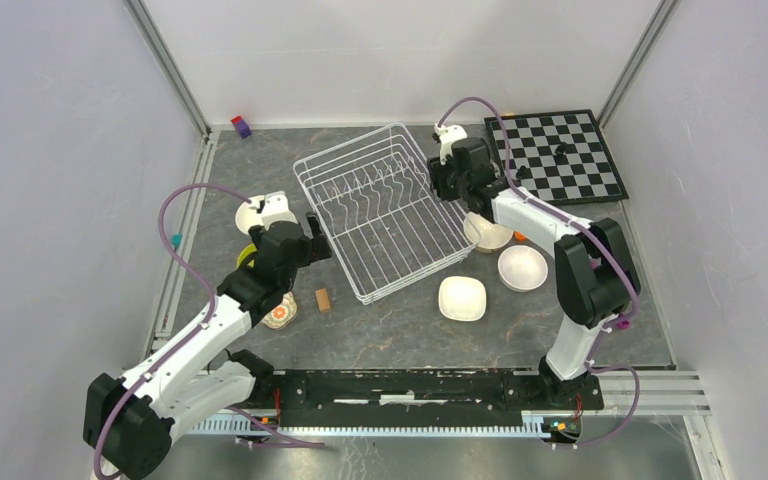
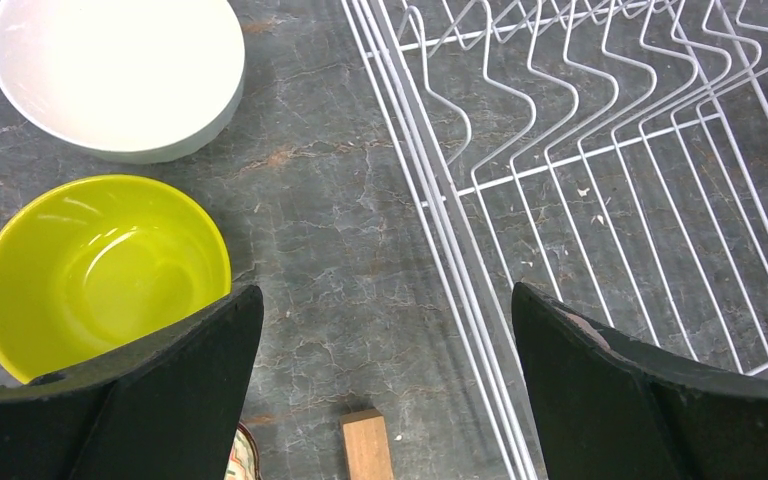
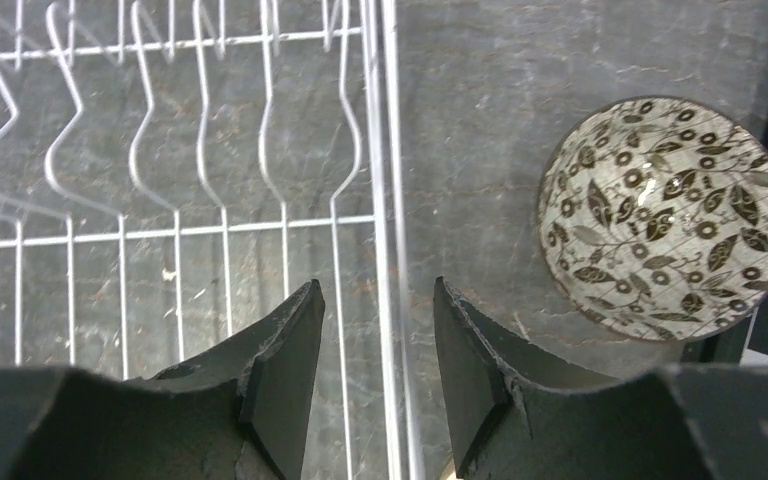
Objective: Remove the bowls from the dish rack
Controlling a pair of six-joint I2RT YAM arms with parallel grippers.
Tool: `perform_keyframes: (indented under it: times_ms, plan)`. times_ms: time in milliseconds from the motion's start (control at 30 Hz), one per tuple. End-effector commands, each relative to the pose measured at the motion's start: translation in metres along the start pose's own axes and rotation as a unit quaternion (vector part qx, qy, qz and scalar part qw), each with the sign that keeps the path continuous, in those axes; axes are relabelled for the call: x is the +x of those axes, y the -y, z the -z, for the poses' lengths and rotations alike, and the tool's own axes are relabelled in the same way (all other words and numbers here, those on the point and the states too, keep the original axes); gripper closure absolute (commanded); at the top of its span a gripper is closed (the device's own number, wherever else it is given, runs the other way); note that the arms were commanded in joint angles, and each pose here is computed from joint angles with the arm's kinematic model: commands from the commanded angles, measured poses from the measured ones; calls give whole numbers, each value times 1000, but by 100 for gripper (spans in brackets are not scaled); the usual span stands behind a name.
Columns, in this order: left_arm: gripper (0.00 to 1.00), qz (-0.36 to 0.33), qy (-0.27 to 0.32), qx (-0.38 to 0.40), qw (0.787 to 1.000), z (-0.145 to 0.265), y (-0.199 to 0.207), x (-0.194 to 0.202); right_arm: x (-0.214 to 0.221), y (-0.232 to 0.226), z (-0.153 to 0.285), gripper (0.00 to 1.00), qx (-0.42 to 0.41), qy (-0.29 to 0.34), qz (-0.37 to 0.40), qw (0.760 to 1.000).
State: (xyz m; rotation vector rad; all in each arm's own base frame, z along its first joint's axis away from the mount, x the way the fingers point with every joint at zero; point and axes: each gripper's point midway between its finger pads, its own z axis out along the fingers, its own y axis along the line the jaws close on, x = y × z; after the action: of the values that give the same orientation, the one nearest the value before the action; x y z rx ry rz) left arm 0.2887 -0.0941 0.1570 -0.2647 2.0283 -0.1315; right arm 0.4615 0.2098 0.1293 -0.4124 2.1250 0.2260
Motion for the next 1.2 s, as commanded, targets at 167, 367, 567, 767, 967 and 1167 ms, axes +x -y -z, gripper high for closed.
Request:
perform_keyframes:
  times_ms: [167, 367, 567, 767, 967, 1167]
  plan:
    - [0, 29, 23, 10, 999, 2, 4, -11, 2, -1, 18, 50, -1, -4, -1, 1000]
    - [0, 28, 24, 10, 999, 3, 3, -11, 20, 1, 13, 67, 5, -28, 3, 1000]
    - [0, 22, 30, 2, 999, 0, 2, -14, -5, 7, 2, 100, 26, -10, -1, 1000]
    - [1, 5, 18, -11, 1000, -9, 1, -9, -44, 15, -22, 100, 47, 13, -26, 998]
    - [0, 3, 14, -8, 1000, -15, 5, -8, -70, 15, -17, 41, 39, 43, -28, 998]
    - [0, -19, 36, 13, 999, -19, 7, -10, -81, 16, 35, 41, 24, 114, -7, 993]
